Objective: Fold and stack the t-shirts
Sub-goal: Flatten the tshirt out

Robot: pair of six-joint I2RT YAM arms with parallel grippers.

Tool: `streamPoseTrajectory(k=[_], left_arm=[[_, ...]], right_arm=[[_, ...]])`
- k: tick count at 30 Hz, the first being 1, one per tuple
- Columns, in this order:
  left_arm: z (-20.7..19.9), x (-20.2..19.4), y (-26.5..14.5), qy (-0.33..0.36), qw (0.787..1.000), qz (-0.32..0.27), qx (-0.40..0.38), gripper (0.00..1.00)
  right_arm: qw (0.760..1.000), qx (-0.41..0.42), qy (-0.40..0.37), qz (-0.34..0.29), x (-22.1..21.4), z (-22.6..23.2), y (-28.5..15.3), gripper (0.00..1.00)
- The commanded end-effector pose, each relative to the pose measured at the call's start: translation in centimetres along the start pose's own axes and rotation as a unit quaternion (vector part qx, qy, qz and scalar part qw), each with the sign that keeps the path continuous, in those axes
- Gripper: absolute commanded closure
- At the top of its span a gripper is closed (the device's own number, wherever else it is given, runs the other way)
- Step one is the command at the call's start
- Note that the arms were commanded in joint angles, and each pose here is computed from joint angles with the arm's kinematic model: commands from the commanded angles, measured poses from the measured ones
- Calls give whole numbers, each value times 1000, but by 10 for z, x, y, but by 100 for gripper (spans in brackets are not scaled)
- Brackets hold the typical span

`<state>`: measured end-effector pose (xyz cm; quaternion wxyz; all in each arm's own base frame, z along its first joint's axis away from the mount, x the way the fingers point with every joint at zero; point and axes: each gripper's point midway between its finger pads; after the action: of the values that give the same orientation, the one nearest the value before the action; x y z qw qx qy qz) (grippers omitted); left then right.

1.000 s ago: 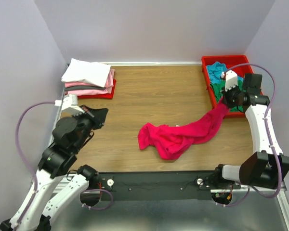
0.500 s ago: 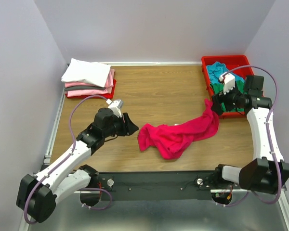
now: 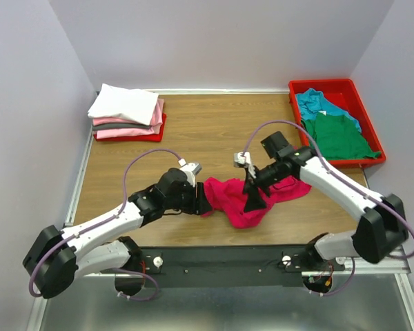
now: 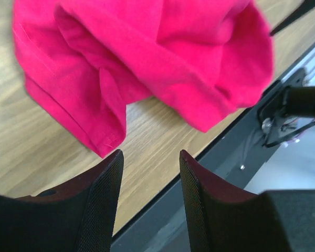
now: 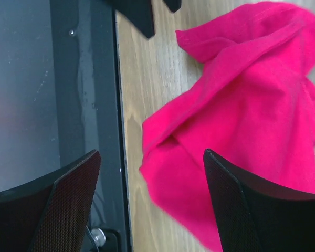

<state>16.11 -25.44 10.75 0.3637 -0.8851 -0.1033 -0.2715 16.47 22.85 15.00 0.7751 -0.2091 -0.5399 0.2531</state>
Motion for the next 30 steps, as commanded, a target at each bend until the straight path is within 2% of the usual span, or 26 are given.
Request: streamPoseTrajectory(k=[1,4,8,14,19,22,24,28,30], left_arm=[[10,-7,11,-6,999,12,45,45],[7,-9,19,-4,999,9,44,45],[15,-12,28,-2,998,12,60,45],[24,-10,41,10,996,13,85,45],[30,-7,50,22,995,13,101,45],[28,-2,54,23,995,4,98,47],[27,-2,56,23,995,2,97,49],[29,-3,61,26,995,5,97,51],[30,-5,64,30,995,12,97,54]], right_arm=[[999,-7,30,20,14,-14,26,15],[999,-1,43,22,19,-21,44,19],[996,-1,72,55,9,-33,64,23],[993,0,88,79,-5,-33,79,24],[990,12,105,92,-15,-30,87,29],[989,19,110,95,-17,-28,90,39],[989,17,113,97,-18,-30,91,51],[988,16,115,98,-18,-30,90,63],[989,10,114,98,-17,-31,89,74]])
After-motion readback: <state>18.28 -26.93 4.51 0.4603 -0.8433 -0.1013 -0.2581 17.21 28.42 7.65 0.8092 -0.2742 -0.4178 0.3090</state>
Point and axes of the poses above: each gripper's point midway between its finger pads, its own y axis out along the fingers, its own z axis along the line the jaws close on, x = y × z
